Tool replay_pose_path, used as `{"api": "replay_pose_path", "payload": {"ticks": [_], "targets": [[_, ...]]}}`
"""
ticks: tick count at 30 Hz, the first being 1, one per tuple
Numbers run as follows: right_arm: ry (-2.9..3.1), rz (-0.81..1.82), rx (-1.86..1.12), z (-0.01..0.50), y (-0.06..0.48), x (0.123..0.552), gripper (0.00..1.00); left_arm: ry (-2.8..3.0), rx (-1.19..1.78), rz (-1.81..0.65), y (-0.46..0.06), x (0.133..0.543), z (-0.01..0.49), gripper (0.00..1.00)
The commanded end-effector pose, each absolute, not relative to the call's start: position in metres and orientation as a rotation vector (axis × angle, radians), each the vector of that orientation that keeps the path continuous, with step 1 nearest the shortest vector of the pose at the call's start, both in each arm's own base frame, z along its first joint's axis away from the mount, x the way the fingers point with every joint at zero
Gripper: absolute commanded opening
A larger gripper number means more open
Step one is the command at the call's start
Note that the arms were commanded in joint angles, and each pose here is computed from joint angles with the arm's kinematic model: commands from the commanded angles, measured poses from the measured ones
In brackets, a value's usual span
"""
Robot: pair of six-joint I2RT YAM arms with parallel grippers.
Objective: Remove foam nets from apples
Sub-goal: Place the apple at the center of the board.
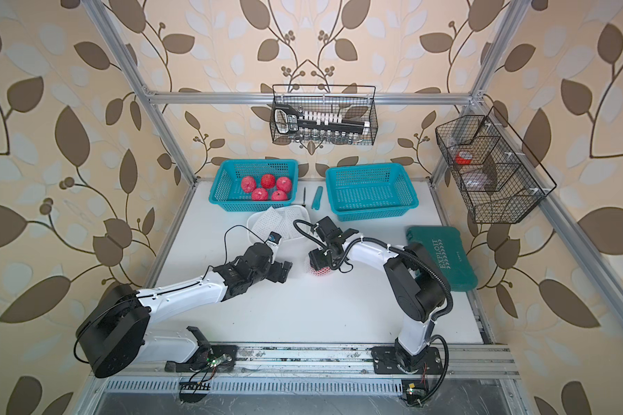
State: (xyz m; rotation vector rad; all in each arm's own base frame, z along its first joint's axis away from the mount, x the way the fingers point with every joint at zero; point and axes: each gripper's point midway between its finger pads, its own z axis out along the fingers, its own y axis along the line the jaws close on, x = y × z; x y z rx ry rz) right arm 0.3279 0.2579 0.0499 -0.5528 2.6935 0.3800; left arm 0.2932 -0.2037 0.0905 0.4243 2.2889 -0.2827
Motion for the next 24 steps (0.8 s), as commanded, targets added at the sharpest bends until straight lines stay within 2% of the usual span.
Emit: {"api": "replay_pose_path", "payload": {"ticks": [1,2,3,4,12,17,22,24], "targets": [[2.689,0.403,-0.545,0.039,0.280,0.330,0.71,2.250,0.387,-0.274,-0.198,0.296,0.107,0.94],[2.696,0.417,-0.546,0.037,0.283,0.328,0.77,2.244,0.390,-0.277,-0.197,0.295,0.108,0.94],[2.701,0.435,-0.548,0.036,0.286,0.328,0.96,2.241,0.393,-0.276,-0.197,0.295,0.108,0.94],[2.705,0.449,-0.556,0.037,0.288,0.327,1.00,2.236,0.396,-0.281,-0.198,0.295,0.109,0.94],[2.579,0.584,-0.562,0.099,0.287,0.329,0.99,2.195,0.433,-0.333,-0.206,0.295,0.127,0.94],[2.476,0.730,-0.501,0.143,0.270,0.337,1.00,2.146,0.531,-0.416,-0.224,0.292,0.147,0.93],[2.460,0.991,-0.275,0.139,0.226,0.346,0.99,2.101,0.703,-0.527,-0.256,0.281,0.157,0.90],[2.447,1.143,-0.187,0.127,0.213,0.345,0.91,2.104,0.736,-0.548,-0.264,0.280,0.153,0.89]]}}
